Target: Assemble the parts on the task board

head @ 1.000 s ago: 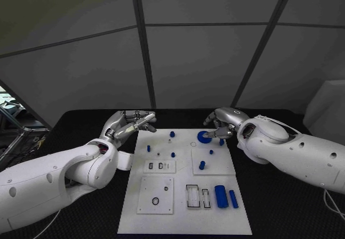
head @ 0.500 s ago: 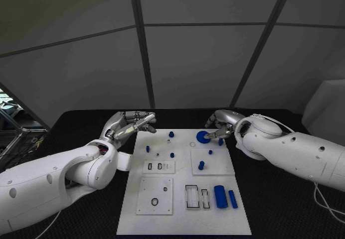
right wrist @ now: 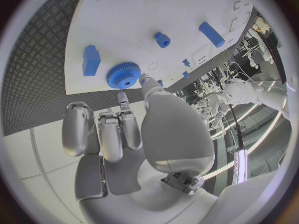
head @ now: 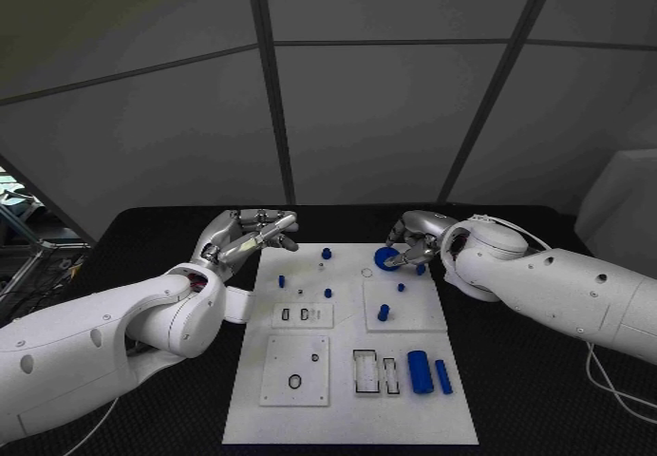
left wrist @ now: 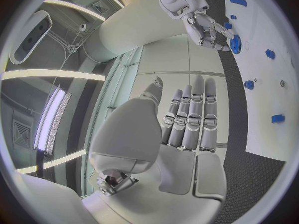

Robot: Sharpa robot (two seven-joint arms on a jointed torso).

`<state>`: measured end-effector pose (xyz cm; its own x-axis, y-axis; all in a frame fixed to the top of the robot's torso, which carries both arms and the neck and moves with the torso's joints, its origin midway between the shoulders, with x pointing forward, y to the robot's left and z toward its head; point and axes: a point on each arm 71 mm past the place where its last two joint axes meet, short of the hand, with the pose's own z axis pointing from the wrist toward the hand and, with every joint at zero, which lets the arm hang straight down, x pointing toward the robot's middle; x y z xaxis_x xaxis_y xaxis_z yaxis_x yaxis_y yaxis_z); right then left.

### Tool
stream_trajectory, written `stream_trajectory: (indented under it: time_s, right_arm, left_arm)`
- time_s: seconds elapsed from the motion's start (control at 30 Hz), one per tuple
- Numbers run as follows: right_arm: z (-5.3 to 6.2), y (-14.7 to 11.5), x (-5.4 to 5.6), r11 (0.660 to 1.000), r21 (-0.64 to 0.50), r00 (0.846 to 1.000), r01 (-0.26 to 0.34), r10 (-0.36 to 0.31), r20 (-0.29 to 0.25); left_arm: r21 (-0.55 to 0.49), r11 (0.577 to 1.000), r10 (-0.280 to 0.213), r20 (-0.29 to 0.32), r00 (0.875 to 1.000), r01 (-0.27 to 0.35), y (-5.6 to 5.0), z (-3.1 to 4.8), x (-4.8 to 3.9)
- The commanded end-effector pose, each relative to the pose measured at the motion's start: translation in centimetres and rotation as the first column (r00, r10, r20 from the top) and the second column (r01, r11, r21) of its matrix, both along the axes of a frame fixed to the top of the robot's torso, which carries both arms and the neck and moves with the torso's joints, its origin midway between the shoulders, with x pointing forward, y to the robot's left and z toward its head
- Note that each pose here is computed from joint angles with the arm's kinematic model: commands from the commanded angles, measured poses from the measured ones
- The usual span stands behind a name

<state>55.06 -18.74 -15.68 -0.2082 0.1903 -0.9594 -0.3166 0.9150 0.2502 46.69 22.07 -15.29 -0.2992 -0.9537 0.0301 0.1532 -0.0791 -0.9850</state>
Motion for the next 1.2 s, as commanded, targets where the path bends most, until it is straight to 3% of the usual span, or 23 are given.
stream_trajectory:
  time_s: [0.03,0.7,1.2]
  right_arm:
    - [0.0,0.09,0.04,1.0,-0.007,1.0,-0.008,0.008,-0.018]
    - [-0.51,0.4,0.46,0.999,-0.043,0.999,0.0,-0.003,-0.049]
    - [-0.6,0.88,0.45,0.996,-0.084,0.999,-0.018,0.015,-0.031]
  left_arm:
    - [-0.007,1.0,-0.011,0.003,1.0,0.011,-0.1,0.12,0.0]
    - [-0.006,1.0,-0.009,0.002,1.0,0.009,0.03,0.11,0.0]
    - [-0.005,1.0,-0.009,0.0,1.0,0.009,0.06,0.09,0.03]
